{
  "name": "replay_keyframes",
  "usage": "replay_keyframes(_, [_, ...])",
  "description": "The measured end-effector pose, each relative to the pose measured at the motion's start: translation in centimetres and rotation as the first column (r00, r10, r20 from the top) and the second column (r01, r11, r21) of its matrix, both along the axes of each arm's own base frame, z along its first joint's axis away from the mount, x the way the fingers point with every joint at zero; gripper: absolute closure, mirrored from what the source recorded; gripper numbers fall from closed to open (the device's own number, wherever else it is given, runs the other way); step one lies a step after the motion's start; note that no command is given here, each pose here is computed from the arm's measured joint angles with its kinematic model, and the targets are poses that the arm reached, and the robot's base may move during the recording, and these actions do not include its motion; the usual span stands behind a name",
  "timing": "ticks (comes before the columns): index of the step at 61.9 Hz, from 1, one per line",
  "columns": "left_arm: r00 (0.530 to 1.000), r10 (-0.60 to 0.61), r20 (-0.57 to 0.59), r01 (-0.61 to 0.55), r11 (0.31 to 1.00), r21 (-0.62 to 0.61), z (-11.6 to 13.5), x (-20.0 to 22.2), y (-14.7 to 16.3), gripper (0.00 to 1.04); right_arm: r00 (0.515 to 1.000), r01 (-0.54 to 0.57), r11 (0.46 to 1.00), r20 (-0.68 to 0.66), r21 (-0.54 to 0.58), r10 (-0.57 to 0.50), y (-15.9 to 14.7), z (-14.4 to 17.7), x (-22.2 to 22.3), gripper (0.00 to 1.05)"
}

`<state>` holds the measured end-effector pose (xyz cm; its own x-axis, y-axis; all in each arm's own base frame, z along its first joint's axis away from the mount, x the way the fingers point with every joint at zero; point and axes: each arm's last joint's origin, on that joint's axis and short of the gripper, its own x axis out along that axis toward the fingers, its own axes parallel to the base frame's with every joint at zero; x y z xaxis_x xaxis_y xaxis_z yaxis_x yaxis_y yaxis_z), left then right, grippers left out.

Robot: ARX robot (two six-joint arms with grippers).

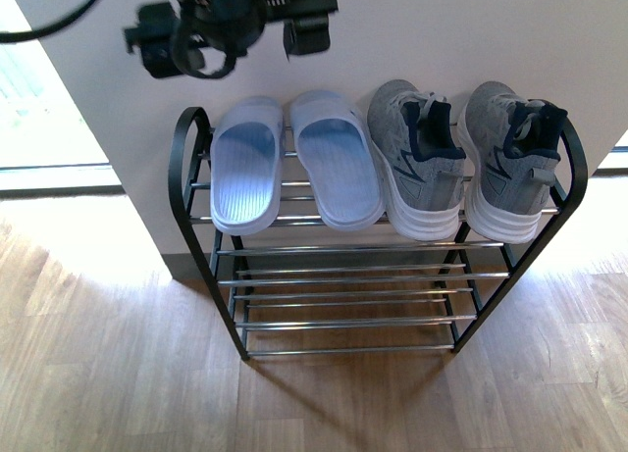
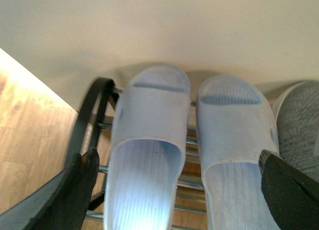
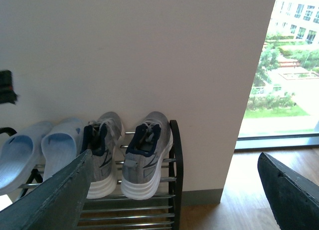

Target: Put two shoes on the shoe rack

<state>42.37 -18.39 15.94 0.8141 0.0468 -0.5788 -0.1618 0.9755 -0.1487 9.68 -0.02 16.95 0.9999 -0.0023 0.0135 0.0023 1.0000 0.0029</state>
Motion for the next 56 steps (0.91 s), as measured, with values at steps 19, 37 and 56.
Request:
replay_keyframes(19, [0.961,0.209,0.182,-0.216,0.976,0.018,6.8,-11.6,6.2,0.09,1.000,0.000,1.000,0.000,0.000,0.000,0.0,0.0,0.0,0.09])
replay_keyframes(37, [0.889,0.383,0.252,-0.396,0.918,0.000,9.0,-21.4,11.1,0.09,1.000,0.000,1.000,0.000,0.000,0.000,0.0,0.0,0.0,0.09])
replay_keyframes(56, [0.818,-0.118,0.564,0.058,0.991,0.122,6.3,-24.1,13.9,0.55,1.000,0.000,1.000,0.000,0.000,0.000,0.0,0.0,0.0,0.09])
